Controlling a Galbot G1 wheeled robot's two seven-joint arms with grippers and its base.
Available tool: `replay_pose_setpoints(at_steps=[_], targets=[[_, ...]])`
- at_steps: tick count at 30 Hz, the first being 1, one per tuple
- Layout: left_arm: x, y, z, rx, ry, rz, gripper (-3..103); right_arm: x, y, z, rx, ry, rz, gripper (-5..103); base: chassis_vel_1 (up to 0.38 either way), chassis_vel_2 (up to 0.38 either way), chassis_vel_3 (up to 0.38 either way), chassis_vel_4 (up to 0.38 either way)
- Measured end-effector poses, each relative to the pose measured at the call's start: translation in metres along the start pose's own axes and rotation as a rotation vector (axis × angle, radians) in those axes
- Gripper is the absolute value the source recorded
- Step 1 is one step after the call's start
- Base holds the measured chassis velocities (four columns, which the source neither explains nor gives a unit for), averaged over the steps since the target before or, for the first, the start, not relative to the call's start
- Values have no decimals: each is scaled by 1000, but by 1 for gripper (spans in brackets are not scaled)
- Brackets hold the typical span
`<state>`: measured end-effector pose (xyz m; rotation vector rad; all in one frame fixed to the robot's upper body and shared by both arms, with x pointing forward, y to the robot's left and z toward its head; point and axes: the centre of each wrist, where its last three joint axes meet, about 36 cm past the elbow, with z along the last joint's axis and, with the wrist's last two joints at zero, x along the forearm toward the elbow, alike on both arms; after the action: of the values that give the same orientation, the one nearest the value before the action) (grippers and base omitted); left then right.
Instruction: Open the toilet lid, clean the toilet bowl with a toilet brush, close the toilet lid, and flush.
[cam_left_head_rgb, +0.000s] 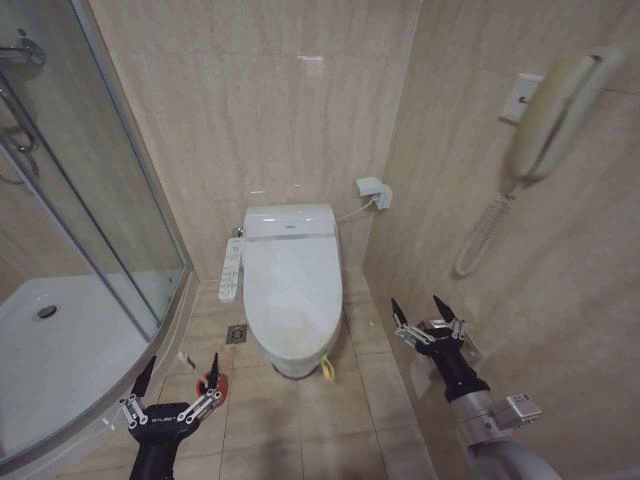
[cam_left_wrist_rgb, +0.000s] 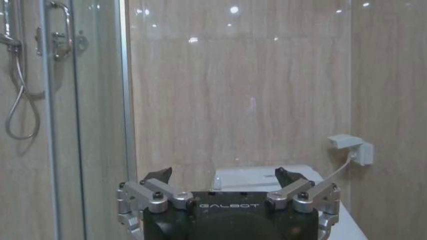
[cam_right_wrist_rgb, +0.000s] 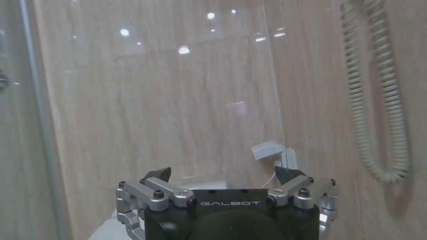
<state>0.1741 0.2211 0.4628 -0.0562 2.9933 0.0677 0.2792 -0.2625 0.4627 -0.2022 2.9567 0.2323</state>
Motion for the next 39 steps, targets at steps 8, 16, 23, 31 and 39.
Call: replay_pose_setpoints(at_steps=[8, 16, 23, 31, 39], targets=[[0, 0, 0, 0, 0, 0, 100, -2, 0, 0, 8, -15, 21, 100, -81, 91, 54, -68], [0, 0, 0, 0, 0, 0, 100, -9, -3, 5, 70, -7, -76, 100, 33, -40, -47, 29], [0, 0, 0, 0, 0, 0, 100, -13, -10, 31, 74, 103, -98, 100, 0, 0, 0, 0], [0, 0, 0, 0, 0, 0, 100, -17, -14, 74, 93, 224, -145, 100, 0, 0, 0, 0], [0, 0, 0, 0, 0, 0, 100, -19, -11, 110, 118, 308, -175, 100, 0, 0, 0, 0]])
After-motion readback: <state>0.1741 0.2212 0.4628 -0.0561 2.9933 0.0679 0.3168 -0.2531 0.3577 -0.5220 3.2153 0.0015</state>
